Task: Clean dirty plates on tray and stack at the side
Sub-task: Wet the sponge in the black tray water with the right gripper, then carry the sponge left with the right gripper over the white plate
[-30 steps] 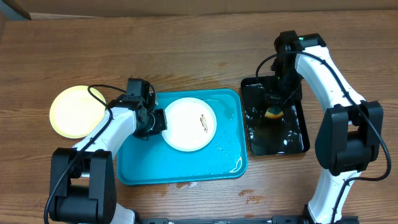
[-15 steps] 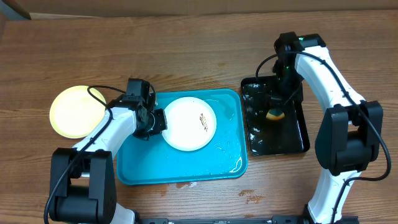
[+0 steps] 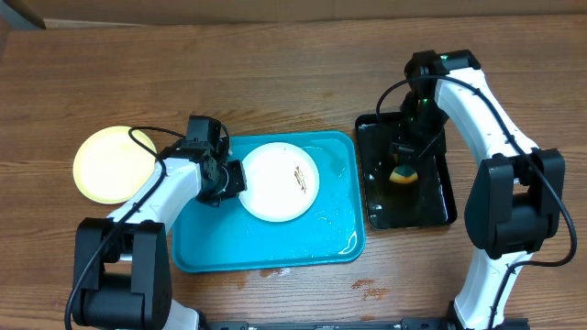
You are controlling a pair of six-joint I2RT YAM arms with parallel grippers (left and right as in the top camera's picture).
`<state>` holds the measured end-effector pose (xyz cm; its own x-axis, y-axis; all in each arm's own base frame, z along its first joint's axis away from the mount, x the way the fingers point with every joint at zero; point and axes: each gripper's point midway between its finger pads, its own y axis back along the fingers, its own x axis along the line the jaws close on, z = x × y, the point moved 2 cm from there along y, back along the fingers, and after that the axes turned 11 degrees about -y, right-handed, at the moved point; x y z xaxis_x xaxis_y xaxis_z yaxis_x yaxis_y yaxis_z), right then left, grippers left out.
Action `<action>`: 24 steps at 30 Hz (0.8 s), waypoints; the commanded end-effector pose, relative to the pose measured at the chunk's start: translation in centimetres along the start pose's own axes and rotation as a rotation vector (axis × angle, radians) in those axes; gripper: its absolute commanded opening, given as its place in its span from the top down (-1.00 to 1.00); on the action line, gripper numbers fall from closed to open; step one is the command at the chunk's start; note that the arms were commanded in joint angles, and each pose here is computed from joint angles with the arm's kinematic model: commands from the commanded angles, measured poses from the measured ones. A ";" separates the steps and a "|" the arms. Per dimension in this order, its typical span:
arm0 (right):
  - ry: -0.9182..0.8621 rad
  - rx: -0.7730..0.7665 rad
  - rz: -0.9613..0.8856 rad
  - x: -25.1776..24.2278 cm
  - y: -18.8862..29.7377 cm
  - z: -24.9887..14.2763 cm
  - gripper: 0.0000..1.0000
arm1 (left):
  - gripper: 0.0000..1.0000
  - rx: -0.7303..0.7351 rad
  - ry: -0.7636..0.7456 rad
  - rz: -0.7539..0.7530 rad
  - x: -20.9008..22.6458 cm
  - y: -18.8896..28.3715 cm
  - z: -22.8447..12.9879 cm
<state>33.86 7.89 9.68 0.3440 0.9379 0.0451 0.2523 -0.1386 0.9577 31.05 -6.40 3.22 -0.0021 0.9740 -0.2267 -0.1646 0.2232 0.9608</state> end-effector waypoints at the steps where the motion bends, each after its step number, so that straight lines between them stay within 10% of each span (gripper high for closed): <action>1: -0.042 -0.037 -0.036 -0.6 0.6 0.0 0.93 | 0.92 0.008 0.004 0.003 -0.2 -0.2 0.0; 19: -0.072 -0.032 -0.084 -1.4 0.7 -0.3 0.93 | 0.92 0.005 0.004 0.002 -0.2 -0.2 0.1; 24: 0.248 0.136 0.327 4.5 1.6 -3.4 0.93 | 0.92 0.005 0.004 0.002 -0.2 -0.2 0.1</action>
<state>33.04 8.26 9.97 0.3414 0.9379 0.0623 0.2897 -0.1680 0.9422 31.06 -6.40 3.22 -0.0024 0.9739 -0.2268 -0.1650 0.2233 0.9607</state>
